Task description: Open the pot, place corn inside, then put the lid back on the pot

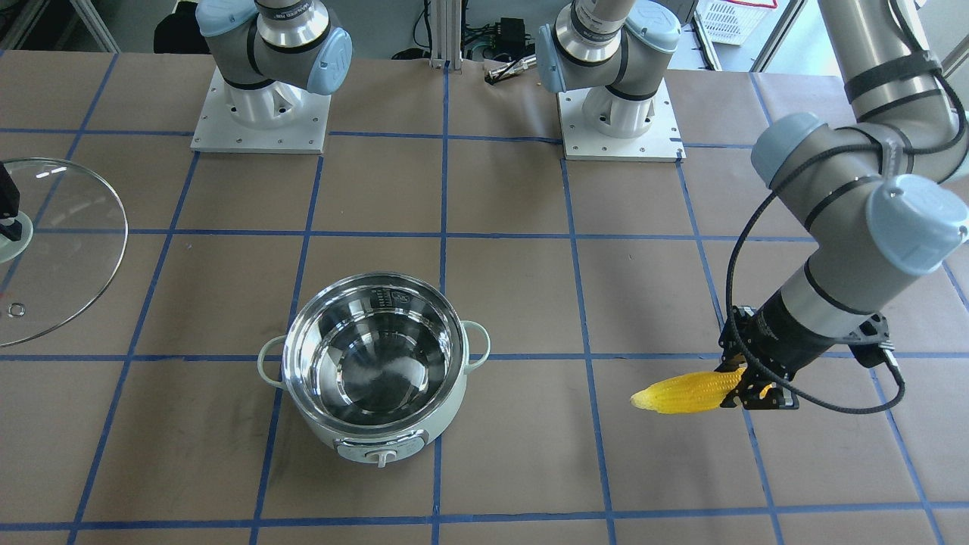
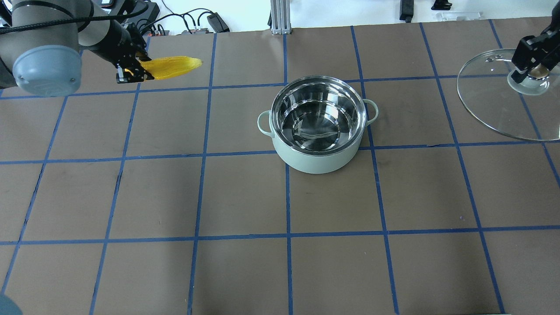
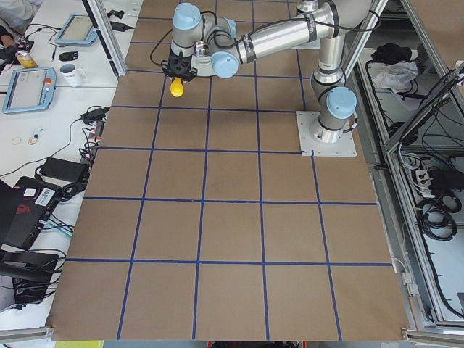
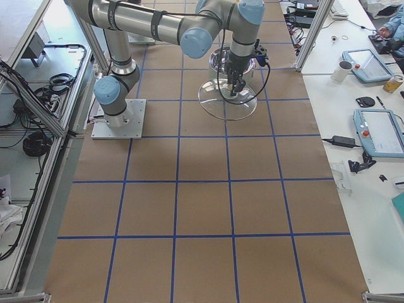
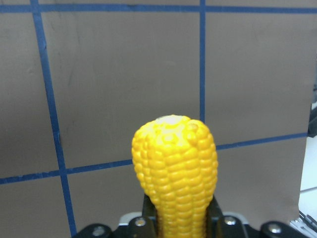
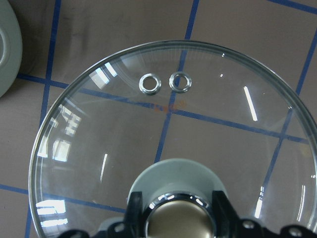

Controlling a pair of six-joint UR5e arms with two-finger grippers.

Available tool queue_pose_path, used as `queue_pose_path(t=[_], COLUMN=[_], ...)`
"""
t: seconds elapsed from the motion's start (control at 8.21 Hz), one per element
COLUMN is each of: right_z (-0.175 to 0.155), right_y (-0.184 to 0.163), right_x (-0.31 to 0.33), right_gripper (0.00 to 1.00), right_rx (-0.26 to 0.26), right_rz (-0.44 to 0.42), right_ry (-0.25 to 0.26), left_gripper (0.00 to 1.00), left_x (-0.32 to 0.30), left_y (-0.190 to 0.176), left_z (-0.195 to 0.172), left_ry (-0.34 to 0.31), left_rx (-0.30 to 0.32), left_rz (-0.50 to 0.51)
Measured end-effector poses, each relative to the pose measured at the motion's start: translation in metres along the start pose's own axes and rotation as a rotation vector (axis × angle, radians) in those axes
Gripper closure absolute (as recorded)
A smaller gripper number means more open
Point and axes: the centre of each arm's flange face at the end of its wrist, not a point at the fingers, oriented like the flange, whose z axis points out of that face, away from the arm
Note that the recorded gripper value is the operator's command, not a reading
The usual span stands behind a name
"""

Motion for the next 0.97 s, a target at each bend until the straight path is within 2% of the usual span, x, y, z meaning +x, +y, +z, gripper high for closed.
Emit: queue_pose_path(t=[0.24,0.61,0.97], right_z=[0.001,0.000,0.001], right_y=[0.000,0.000,-0.001], right_x=[0.000,0.000,0.000], right_gripper=[1.00,1.00,1.00], right_rx=[0.000,0.001,0.002], right_rz=[0.000,0.007,0.008], right_ry=[0.000,-0.001,0.000], left_gripper=[1.00,1.00,1.00], left_x=[-0.002,-0.004,-0.012], left_y=[0.064,0.149,0.220], left_z=[-0.027,-0.034,-0.002], left_ry=[0.092,0.236,0.275], left_rx=[-0.007,-0.042,-0.098], left_rz=[0.106,0.253,0.342])
